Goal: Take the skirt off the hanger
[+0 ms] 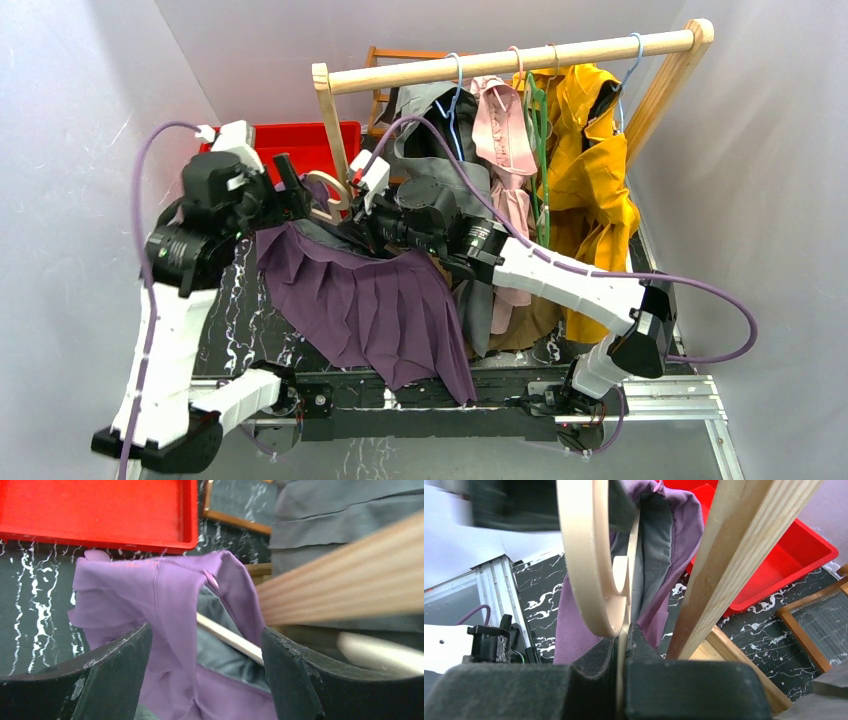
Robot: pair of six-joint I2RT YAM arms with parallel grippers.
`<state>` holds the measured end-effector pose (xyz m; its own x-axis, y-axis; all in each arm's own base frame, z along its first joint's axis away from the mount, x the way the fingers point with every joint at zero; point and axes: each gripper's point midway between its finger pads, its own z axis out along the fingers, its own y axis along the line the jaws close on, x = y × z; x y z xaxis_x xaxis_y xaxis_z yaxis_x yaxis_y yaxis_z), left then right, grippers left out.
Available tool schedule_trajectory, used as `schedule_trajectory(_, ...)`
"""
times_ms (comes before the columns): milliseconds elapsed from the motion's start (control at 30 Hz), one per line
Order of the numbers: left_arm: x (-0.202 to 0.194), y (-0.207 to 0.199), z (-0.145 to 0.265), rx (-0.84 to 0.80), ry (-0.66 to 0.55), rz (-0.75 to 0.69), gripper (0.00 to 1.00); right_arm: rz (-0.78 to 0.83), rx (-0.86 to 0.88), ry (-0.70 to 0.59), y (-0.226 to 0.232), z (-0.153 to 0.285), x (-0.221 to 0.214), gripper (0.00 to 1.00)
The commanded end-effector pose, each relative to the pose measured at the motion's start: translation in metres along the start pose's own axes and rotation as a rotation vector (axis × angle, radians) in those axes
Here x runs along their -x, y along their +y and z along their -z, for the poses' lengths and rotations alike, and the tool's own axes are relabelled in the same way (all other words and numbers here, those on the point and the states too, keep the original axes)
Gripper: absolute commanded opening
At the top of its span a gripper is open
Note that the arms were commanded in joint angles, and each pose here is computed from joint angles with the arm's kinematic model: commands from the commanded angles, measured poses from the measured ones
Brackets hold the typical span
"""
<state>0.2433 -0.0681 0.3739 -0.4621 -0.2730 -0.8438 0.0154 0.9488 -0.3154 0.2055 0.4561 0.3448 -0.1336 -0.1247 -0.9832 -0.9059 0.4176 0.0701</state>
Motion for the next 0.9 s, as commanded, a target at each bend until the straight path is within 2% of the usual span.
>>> schedule_trajectory(0,-0.004,0.020,-0.023,0.111,0.033,-0.087,0.74,0.059,0.057,-0.242,0.012,0.035,0.084,0.00)
schedule_trajectory(67,-0.005,0.028,-0.028,0.151,0.036,-0.108,0.65,0.078,0.076,-0.242,0.015,0.040,0.084,0.00)
schedule_trajectory(100,-0.004,0.032,-0.028,0.171,0.028,-0.115,0.56,0.086,0.083,-0.240,0.016,0.042,0.082,0.00)
schedule_trajectory(300,-0.005,0.048,-0.032,0.244,0.014,-0.157,0.33,0.099,0.109,-0.236,0.021,0.053,0.077,0.00)
schedule_trajectory(467,0.000,0.051,-0.043,0.273,0.012,-0.180,0.04,0.112,0.172,-0.219,0.031,0.058,0.069,0.00)
schedule_trajectory(500,0.002,0.052,-0.044,0.279,0.011,-0.183,0.00,0.114,0.151,-0.213,0.027,0.058,0.065,0.00)
schedule_trajectory(567,0.008,0.048,-0.040,0.268,-0.011,-0.171,0.00,0.116,0.111,-0.194,0.020,0.059,0.058,0.00)
schedule_trajectory(633,0.017,0.031,-0.032,0.171,-0.058,-0.145,0.00,0.114,0.078,-0.168,0.013,0.058,0.048,0.00)
schedule_trajectory(800,0.038,-0.054,0.013,-0.311,-0.208,-0.046,0.00,0.084,0.048,-0.136,0.008,0.045,0.033,0.00)
schedule_trajectory(867,0.042,-0.075,0.028,-0.445,-0.251,-0.009,0.00,0.072,0.031,-0.142,0.005,0.038,0.036,0.00)
